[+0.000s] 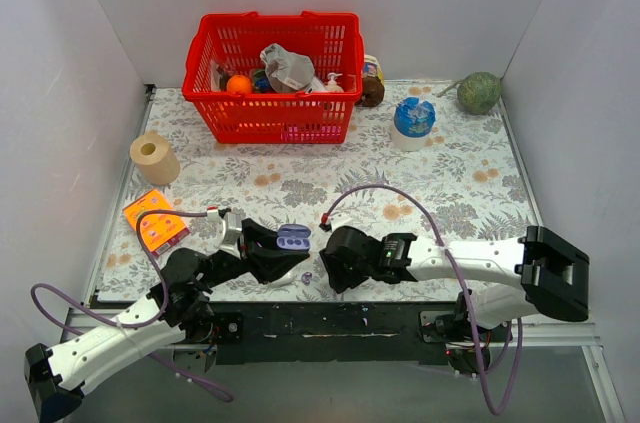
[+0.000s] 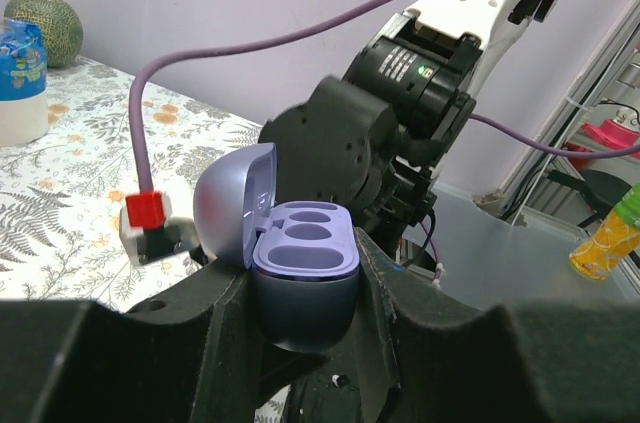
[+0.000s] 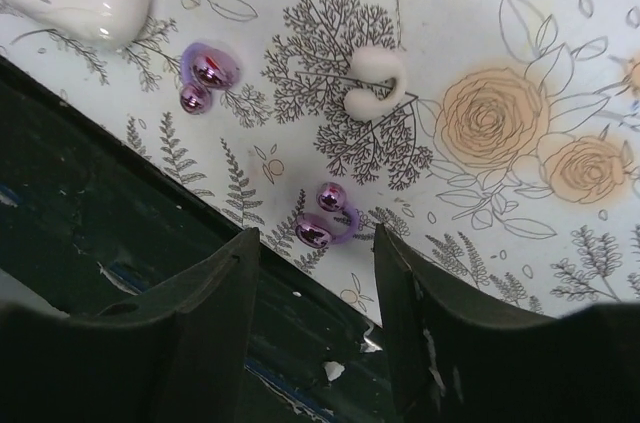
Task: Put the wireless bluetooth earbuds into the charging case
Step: Pick up the earbud from the center of the board.
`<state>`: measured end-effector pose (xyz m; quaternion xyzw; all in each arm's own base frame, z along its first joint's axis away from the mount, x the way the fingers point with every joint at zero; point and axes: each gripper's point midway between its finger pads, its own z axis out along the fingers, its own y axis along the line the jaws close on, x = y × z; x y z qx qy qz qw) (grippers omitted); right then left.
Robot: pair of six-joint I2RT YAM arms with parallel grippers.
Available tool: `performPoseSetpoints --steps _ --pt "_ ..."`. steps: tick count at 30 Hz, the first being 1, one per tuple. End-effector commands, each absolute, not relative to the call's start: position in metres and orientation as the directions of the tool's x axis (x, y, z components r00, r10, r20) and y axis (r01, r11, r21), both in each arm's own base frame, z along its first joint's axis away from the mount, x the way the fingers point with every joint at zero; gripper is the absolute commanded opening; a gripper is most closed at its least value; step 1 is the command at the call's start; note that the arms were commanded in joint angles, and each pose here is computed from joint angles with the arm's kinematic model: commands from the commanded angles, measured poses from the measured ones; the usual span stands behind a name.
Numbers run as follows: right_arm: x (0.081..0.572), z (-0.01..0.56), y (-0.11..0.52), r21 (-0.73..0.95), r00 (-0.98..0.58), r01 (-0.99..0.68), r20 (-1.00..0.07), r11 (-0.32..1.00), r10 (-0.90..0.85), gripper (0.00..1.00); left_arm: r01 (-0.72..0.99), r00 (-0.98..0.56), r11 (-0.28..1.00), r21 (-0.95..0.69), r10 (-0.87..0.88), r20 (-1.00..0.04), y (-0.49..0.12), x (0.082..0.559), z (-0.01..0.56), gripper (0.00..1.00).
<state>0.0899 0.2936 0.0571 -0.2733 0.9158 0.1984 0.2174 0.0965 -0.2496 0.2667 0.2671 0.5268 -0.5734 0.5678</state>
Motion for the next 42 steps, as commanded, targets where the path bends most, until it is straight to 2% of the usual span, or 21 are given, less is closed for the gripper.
performPoseSetpoints --steps 1,12,25,36,42 --pt "0.082 0.056 0.305 0.274 -0.809 -0.521 -0.459 0.808 -0.366 0.58 0.937 -0.19 0.2 -0.286 -0.394 -0.899 -0.245 0.094 0.281 0.0" --pt "0.075 0.034 0.292 0.232 -0.838 -0.486 -0.396 0.842 -0.375 0.55 0.933 -0.204 0.197 -0.3 -0.397 -0.895 -0.243 0.093 0.276 0.0" --pt "0.076 0.022 0.292 0.201 -0.831 -0.502 -0.382 0.841 -0.405 0.48 0.934 -0.198 0.201 -0.295 -0.397 -0.896 -0.243 0.094 0.276 0.0" --pt "0.08 0.02 0.282 0.162 -0.815 -0.516 -0.397 0.841 -0.423 0.25 0.933 -0.199 0.205 -0.297 -0.393 -0.898 -0.244 0.095 0.274 0.0" --pt "0.089 0.042 0.271 0.127 -0.788 -0.52 -0.454 0.845 -0.417 0.11 0.933 -0.198 0.205 -0.296 -0.394 -0.897 -0.245 0.096 0.275 0.0"
